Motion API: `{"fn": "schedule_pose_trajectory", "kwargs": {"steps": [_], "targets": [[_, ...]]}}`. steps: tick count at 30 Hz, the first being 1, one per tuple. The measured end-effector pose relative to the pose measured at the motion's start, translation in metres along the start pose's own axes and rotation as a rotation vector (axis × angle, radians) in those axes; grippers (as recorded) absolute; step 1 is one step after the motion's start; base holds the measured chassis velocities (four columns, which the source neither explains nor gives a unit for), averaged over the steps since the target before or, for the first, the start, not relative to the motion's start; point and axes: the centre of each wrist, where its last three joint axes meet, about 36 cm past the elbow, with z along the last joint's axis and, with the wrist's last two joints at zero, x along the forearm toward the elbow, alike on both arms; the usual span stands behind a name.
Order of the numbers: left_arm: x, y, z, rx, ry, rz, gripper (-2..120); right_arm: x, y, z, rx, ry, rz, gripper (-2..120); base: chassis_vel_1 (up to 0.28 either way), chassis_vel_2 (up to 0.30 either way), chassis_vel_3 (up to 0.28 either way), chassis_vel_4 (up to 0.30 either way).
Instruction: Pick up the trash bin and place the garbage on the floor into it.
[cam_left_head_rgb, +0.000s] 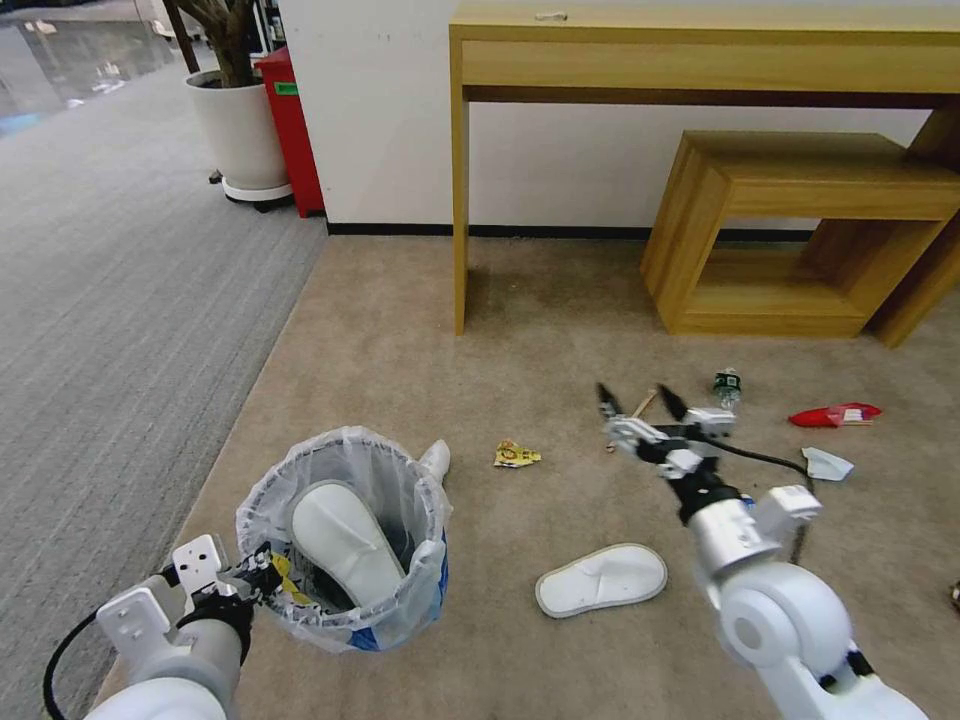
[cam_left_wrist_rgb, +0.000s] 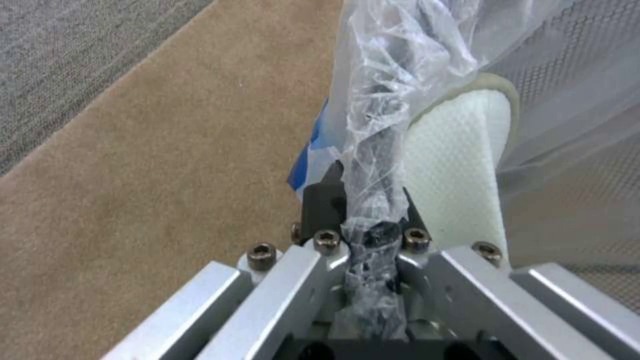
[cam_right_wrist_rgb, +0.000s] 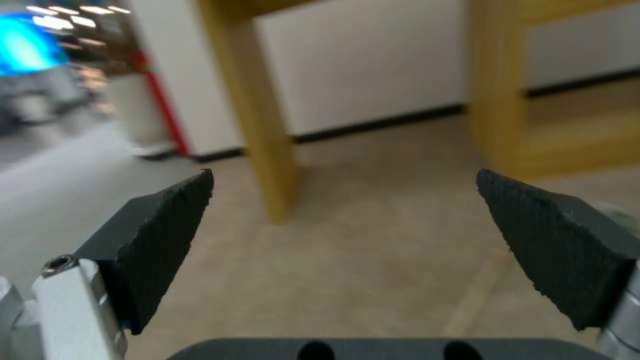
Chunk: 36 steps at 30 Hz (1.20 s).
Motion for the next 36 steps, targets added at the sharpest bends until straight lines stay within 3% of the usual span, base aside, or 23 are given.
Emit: {"fn": "schedule_pose_trajectory", "kwargs": {"steps": [1,4,8,24,27,28,31,36], "targets": [[0.0,0.0,0.0,0.0,0.0,0.0,1,0.0,0.0,0.0,0.0,0.0,0.0,100,0.0,0.0,0.0,0.0],[0.0,0.0,-0.001,0.002,-0.002,0.002,1,0.007,0.002,-0.001,-0.054,0.079,0.143,100,0.0,0.0,0.0,0.0],[0.0,-0.001,0.0,0.006,0.0,0.006,1,0.013,0.009,0.006,-0.101,0.124,0.197,100,0.0,0.0,0.0,0.0],[0.0,0.001,0.001,0.001,0.004,-0.002,1,-0.009,0.029,0.047,-0.146,0.229,0.252,100,0.0,0.0,0.0,0.0],[0.0,0.001,0.001,0.001,0.006,-0.008,1,-0.022,0.04,0.057,-0.255,0.375,0.309,100,0.0,0.0,0.0,0.0],[0.0,0.001,0.001,0.001,0.006,-0.008,1,-0.022,0.04,0.057,-0.255,0.375,0.309,100,0.0,0.0,0.0,0.0],[0.0,0.001,0.002,0.001,0.008,-0.012,1,-0.035,0.049,0.069,-0.367,0.54,0.422,100,0.0,0.0,0.0,0.0],[0.001,0.0,0.003,0.001,0.01,-0.012,1,-0.049,0.048,0.076,-0.449,0.654,0.523,100,0.0,0.0,0.0,0.0]]}}
